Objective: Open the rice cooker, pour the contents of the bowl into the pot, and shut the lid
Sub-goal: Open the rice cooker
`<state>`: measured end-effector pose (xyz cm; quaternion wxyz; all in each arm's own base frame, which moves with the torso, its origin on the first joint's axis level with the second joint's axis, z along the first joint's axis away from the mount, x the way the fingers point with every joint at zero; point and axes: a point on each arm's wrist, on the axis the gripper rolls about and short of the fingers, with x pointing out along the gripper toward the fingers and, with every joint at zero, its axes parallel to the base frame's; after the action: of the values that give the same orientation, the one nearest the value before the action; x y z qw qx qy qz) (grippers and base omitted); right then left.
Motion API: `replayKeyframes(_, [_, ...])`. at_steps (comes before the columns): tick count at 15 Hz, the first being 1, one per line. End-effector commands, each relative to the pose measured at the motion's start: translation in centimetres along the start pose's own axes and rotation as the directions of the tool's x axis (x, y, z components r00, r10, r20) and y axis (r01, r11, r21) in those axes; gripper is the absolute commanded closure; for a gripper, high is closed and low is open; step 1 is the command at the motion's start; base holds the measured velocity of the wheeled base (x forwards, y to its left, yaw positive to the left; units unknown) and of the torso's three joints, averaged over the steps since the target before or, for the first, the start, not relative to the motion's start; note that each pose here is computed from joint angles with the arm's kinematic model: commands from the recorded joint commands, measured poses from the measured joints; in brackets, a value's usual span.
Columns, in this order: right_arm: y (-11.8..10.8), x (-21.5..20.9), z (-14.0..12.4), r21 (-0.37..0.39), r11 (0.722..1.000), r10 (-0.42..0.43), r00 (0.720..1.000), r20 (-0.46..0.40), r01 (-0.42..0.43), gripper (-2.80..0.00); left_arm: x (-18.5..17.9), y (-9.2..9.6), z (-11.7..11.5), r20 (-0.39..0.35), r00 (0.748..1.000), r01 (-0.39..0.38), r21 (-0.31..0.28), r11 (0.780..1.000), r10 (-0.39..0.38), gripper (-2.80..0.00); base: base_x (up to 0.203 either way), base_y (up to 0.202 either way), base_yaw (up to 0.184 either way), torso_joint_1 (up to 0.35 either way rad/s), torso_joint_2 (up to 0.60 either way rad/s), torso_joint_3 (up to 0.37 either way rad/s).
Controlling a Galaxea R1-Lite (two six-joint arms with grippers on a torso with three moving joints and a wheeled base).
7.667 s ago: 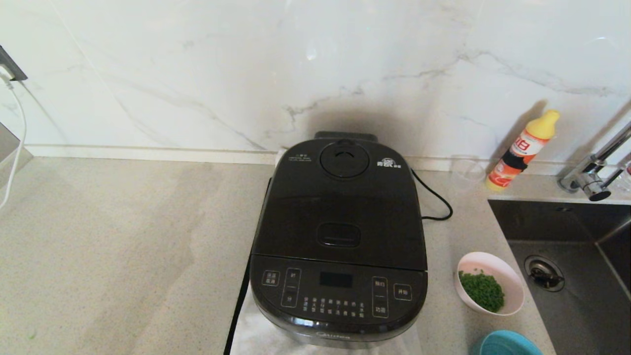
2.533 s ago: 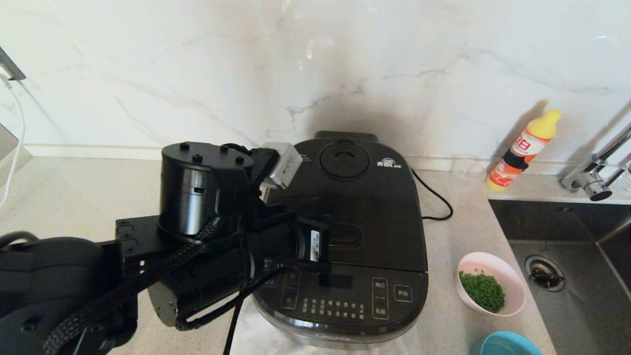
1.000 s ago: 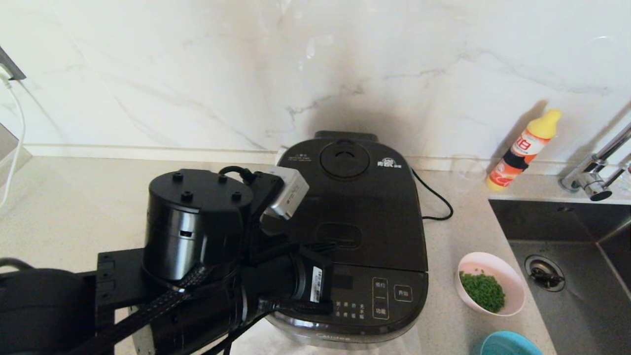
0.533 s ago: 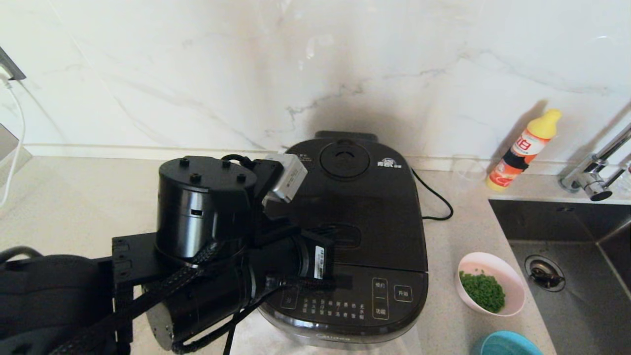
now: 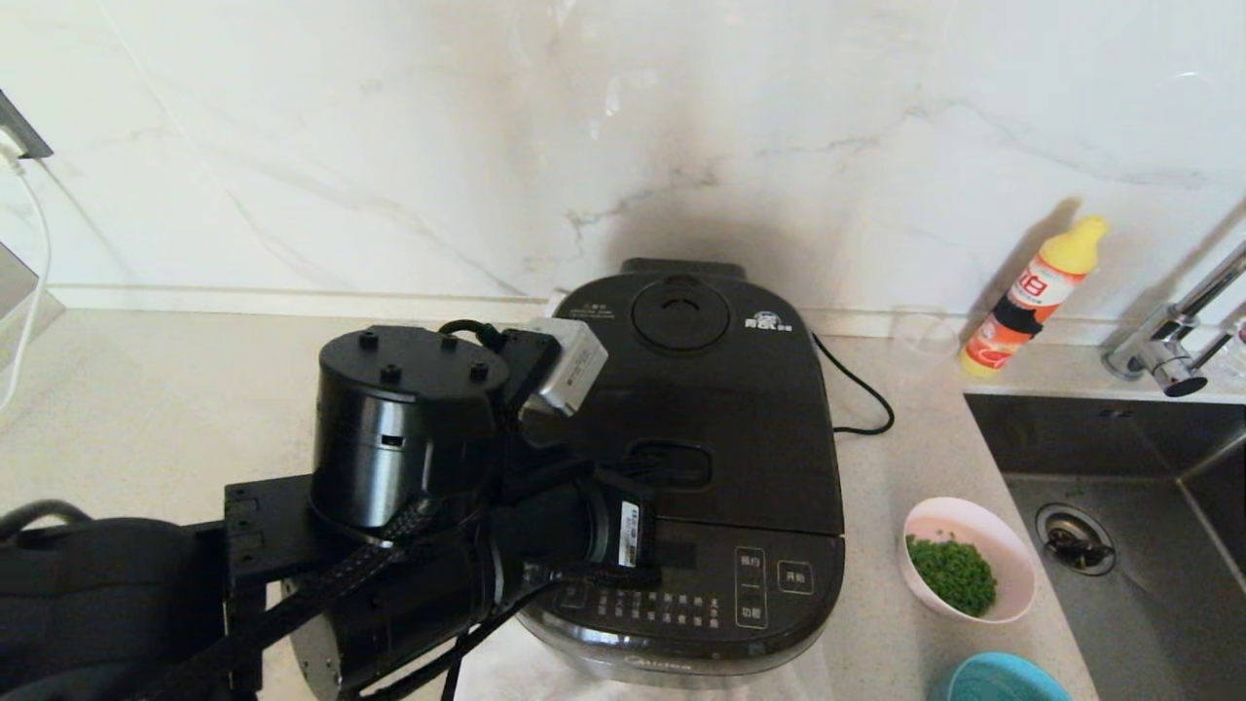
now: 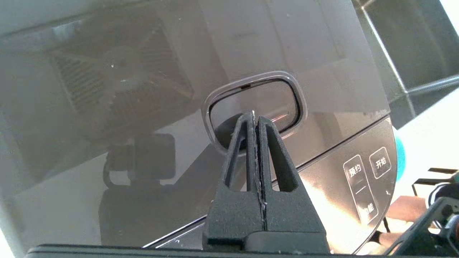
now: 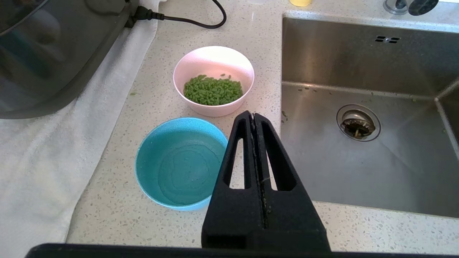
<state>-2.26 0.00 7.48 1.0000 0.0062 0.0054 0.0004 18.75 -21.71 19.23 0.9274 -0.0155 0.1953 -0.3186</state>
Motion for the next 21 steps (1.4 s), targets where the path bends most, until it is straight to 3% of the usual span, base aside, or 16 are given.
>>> replayKeyframes(1, [0.0, 0.0, 0.0, 0.000, 1.000, 0.001, 1.000, 0.000, -0.001, 0.00, 0.6, 0.1, -0.7, -0.029, 0.999, -0.012, 0.005, 1.000, 0.012, 0.00, 0.000, 0.000, 0.000, 0.000, 0.00, 0.000])
replayKeyframes(6, [0.0, 0.0, 0.0, 0.000, 1.000, 0.001, 1.000, 0.000, -0.001, 0.00, -0.7, -0.1, 2.6, 0.157, 0.987, 0.023, -0.056, 0.998, -0.014, 0.00, 0.000, 0.000, 0.000, 0.000, 0.00, 0.000])
replayKeyframes(14, [0.0, 0.0, 0.0, 0.000, 1.000, 0.001, 1.000, 0.000, -0.001, 0.00, -4.2, -0.3, 7.2, 0.344, 0.938, 0.071, -0.087, 0.994, -0.037, 0.00, 0.000, 0.000, 0.000, 0.000, 0.00, 0.000])
replayKeyframes(18, [0.0, 0.0, 0.0, 0.000, 1.000, 0.001, 1.000, 0.000, -0.001, 0.00, -6.7, 0.3, 11.6, 0.499, 0.866, 0.085, -0.109, 0.990, -0.019, 0.00, 0.000, 0.000, 0.000, 0.000, 0.00, 0.000])
replayKeyframes(21, [0.0, 0.0, 0.0, 0.000, 1.000, 0.001, 1.000, 0.000, -0.001, 0.00, -10.0, 1.3, 15.0, 0.620, 0.784, 0.081, -0.122, 0.989, 0.012, 0.00, 0.000, 0.000, 0.000, 0.000, 0.00, 0.000])
